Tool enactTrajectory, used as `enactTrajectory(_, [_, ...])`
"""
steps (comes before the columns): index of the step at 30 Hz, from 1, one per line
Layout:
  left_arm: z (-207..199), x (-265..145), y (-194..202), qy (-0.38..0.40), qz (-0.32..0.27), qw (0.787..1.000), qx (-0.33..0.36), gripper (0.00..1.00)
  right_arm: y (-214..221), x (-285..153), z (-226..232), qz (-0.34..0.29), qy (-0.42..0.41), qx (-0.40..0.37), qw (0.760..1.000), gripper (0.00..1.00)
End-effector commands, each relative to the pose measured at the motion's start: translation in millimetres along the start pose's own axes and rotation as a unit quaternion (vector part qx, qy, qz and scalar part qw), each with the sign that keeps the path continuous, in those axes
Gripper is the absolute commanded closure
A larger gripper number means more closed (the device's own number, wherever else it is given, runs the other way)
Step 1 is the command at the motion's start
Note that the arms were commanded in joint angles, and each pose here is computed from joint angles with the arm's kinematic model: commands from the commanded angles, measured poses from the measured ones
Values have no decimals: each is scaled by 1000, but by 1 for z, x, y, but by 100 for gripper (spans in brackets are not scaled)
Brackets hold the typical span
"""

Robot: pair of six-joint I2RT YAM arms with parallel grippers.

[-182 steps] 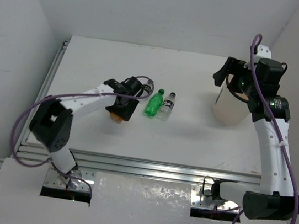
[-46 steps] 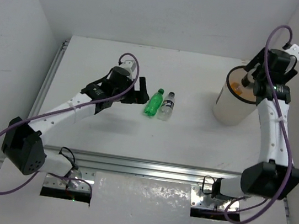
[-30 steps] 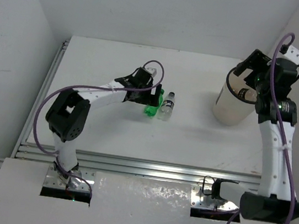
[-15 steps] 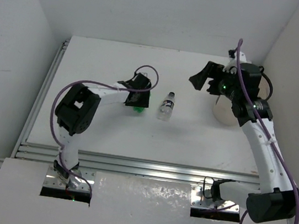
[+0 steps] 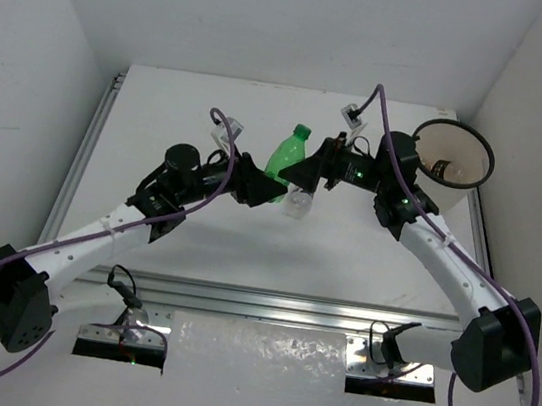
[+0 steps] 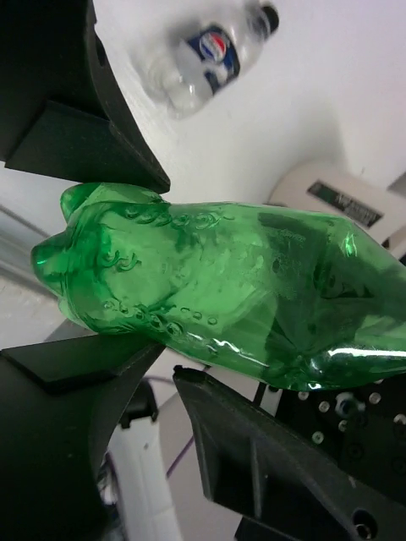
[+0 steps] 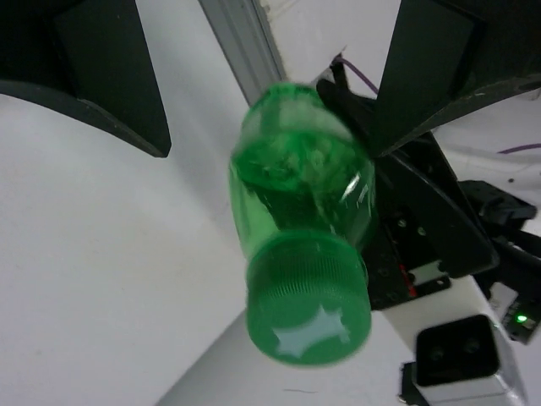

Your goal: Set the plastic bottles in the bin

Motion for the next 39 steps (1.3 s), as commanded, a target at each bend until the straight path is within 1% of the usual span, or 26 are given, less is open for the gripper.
enactTrajectory(1, [-41,-4,-16,109,-10,994,4,100,-30,7,31,-42,-57,-45,996,1])
enactTrajectory(3, [-50,-6,-21,128,-11,992,8,100,-28,13,36,-37,-64,-42,996,2])
enactTrajectory(4, [-53,-6,-22,134,-10,991,10,100,-28,14,37,-38,-68,-44,996,15])
enactTrajectory(6, [-55,-5,-23,140,-3,990,11,85,-30,15,41,-43,-76,-47,995,38])
enactTrajectory(7, [-52,-3,-23,128,-1,992,10,54,-32,14,41,-48,-71,-54,995,70])
enactTrajectory(8, [-45,-2,-24,104,-7,995,6,33,-32,12,41,-47,-70,-60,995,100])
enactTrajectory(9, [-41,-3,-29,79,-17,997,8,13,-37,7,35,-62,-22,-54,996,100])
enactTrajectory(10, [-28,-4,-23,35,-6,999,-3,0,-43,2,27,-74,17,-76,994,100])
enactTrajectory(11, [-16,-6,-34,-17,-32,999,9,0,-38,-5,12,-60,77,-61,993,100])
enactTrajectory(12, [-3,-7,-35,-64,-35,997,6,0,-54,-20,-8,-99,179,-63,977,100])
enactTrajectory(13, [19,-14,-21,-134,-6,991,-10,0,-79,-38,-16,-124,242,-79,959,100])
enactTrajectory(14, [40,-18,-27,-205,-21,978,-6,0,-95,-70,-36,-143,360,-65,919,100])
enactTrajectory(16, [66,-21,-12,-276,11,961,-8,0,-106,-121,-70,-148,480,-42,864,100])
enactTrajectory(17, [71,-21,-7,-286,22,958,-9,0,-113,-142,-81,-157,520,-33,839,100])
enactTrajectory(18, [76,-21,-2,-296,34,954,-12,0,-130,-177,-100,-178,583,-28,792,100])
enactTrajectory(21, [84,-12,6,-307,50,950,-11,0,-135,-228,-131,-172,653,7,737,100])
enactTrajectory(24, [85,4,8,-300,64,952,-7,0,-140,-255,-163,-172,693,27,700,100])
enactTrajectory(25, [90,12,13,-300,77,951,-4,0,-149,-259,-164,-175,699,26,693,100])
enactTrajectory(28, [80,40,14,-264,89,960,21,0,-162,-266,-183,-158,723,20,672,83])
enactTrajectory(29, [79,54,13,-253,93,963,30,0,-168,-266,-185,-146,729,15,669,29])
enactTrajectory(30, [77,61,13,-242,99,965,35,0,-158,-267,-191,-128,738,28,662,1])
enactTrajectory(33, [85,85,16,-239,121,962,44,0,-172,-269,-177,-143,735,27,663,1])
enactTrajectory(35, [92,97,22,-244,137,959,45,0,-169,-268,-161,-158,716,27,679,1])
enactTrajectory(36, [101,109,26,-251,147,955,48,0,-170,-265,-154,-170,702,23,691,1])
enactTrajectory(37, [106,115,30,-256,157,953,47,0,-154,-255,-155,-158,682,31,714,1])
enactTrajectory(39, [121,131,44,-271,185,943,49,1,-155,-247,-124,-192,633,15,750,1])
Point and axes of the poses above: each gripper's point midway between its finger pads, its own x axis out along the fingers, its own z axis along the line the jaws close on, y = z × x, the point moved 3 cm from there along -x, back along the fingers, and after that the axes turned 1 degree about -x, right-handed, at the moved point
